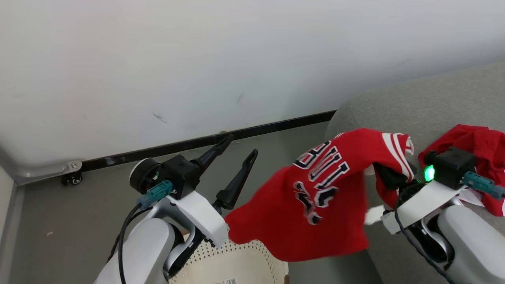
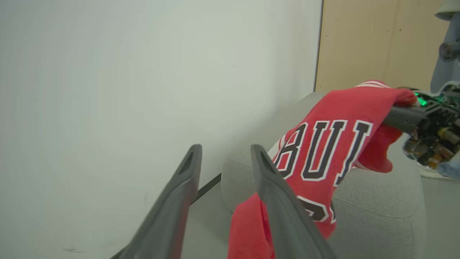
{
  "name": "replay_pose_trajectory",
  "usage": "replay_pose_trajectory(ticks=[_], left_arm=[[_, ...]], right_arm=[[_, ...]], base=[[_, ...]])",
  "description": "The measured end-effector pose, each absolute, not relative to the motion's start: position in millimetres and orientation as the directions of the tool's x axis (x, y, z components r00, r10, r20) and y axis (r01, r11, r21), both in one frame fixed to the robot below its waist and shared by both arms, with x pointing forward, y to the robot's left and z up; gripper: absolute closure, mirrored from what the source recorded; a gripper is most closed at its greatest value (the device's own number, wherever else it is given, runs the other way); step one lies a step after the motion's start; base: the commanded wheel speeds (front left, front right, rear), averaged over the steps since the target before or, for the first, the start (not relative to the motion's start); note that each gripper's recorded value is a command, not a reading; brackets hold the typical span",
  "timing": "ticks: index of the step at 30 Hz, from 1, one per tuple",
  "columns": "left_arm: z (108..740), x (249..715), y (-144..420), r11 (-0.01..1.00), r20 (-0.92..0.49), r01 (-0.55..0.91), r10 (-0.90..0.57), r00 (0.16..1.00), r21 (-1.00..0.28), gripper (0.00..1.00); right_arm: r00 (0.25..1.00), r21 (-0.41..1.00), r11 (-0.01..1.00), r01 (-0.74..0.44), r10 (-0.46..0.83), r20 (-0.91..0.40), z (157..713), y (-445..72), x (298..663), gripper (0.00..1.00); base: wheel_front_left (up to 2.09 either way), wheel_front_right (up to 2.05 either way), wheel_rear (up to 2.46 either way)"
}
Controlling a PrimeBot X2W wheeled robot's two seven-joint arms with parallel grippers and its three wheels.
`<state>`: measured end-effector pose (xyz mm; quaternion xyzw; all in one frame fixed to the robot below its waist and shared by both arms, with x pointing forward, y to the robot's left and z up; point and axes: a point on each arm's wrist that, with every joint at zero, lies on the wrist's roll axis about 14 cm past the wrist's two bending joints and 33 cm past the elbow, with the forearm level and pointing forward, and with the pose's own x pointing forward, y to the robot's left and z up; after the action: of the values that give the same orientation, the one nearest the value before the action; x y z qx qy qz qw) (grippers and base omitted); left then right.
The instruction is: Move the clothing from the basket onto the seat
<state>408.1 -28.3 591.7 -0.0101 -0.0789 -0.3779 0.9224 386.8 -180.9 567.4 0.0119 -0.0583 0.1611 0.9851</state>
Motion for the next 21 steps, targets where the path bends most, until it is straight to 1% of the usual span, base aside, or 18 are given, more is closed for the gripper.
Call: replay_pose_trajectory(ticks=[4, 11, 21], left_arm=[[589, 407, -34, 0.702, 0.16, 0.712, -0.706, 0.689, 0.031, 0.0], [592, 397, -50, 0.653, 0.19, 0.756, -0.749, 0.635, 0.045, 0.0], [579, 377, -75, 0.573, 0.165, 0.818, -0.812, 0.56, 0.04, 0.0]], right_arm=[[0.954, -0.002, 0.962, -0.273, 0.271, 0.126, 571, -200, 387, 1.0], [0.974, -0.021, 0.983, -0.182, 0.183, 0.136, 578, -239, 384, 1.0], [0.986, -0.024, 0.997, -0.069, 0.072, 0.149, 584, -282, 370, 1.0]], base=[[0.0, 0.0, 0.0], [0.0, 0.0, 0.0], [0.0, 0.0, 0.0]])
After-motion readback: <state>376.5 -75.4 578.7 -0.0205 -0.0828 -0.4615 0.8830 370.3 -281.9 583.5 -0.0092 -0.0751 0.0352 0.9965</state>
